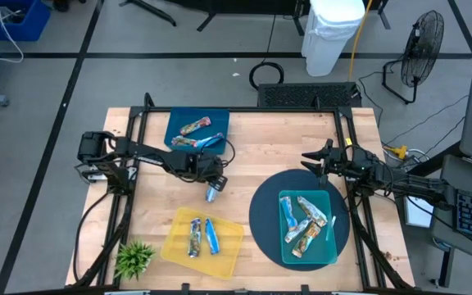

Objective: Pick and place Granola Bars by type
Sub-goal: Put the blue granola bar into the yellow bin

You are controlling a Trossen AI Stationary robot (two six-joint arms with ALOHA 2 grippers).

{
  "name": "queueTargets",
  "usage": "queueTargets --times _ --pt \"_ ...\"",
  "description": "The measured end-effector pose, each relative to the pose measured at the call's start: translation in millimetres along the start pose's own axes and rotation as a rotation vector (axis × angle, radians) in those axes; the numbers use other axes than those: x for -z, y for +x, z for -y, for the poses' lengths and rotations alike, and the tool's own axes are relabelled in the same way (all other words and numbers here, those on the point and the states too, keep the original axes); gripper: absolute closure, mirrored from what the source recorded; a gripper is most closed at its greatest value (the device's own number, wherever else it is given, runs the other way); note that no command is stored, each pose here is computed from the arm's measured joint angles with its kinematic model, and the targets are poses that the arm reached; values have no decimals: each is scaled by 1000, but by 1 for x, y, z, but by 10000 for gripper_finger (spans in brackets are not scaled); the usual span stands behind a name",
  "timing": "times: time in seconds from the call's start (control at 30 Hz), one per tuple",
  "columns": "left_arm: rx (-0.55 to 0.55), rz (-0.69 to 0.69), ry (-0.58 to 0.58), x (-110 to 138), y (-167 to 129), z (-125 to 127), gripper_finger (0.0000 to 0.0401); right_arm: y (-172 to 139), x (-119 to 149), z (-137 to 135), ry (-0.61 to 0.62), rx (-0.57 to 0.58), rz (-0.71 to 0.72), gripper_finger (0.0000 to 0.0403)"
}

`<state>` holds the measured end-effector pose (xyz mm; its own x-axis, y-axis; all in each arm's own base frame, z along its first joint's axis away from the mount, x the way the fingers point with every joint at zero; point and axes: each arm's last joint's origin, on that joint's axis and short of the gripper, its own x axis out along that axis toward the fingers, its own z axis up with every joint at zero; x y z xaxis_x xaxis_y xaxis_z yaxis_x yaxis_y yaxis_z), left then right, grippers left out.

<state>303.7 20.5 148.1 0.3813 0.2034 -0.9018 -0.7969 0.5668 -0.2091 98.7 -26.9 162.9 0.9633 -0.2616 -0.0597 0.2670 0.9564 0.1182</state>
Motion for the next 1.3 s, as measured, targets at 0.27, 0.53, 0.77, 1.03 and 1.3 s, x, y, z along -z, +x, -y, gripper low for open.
queueTargets --times 0.27,0.53,0.77,1.03,1.3 --pt "-23 -2 -7 3 21 2 224 0 0 0 0 0 0 268" --pt "-25 60 39 4 22 7 270 0 0 0 0 0 -1 268" --pt "61 186 89 0 -19 17 381 0 0 0 0 0 -1 268" --pt "218 373 222 9 -77 35 388 0 0 0 0 0 0 268" --pt "373 505 271 32 -134 60 392 0 0 0 0 1 -4 268"
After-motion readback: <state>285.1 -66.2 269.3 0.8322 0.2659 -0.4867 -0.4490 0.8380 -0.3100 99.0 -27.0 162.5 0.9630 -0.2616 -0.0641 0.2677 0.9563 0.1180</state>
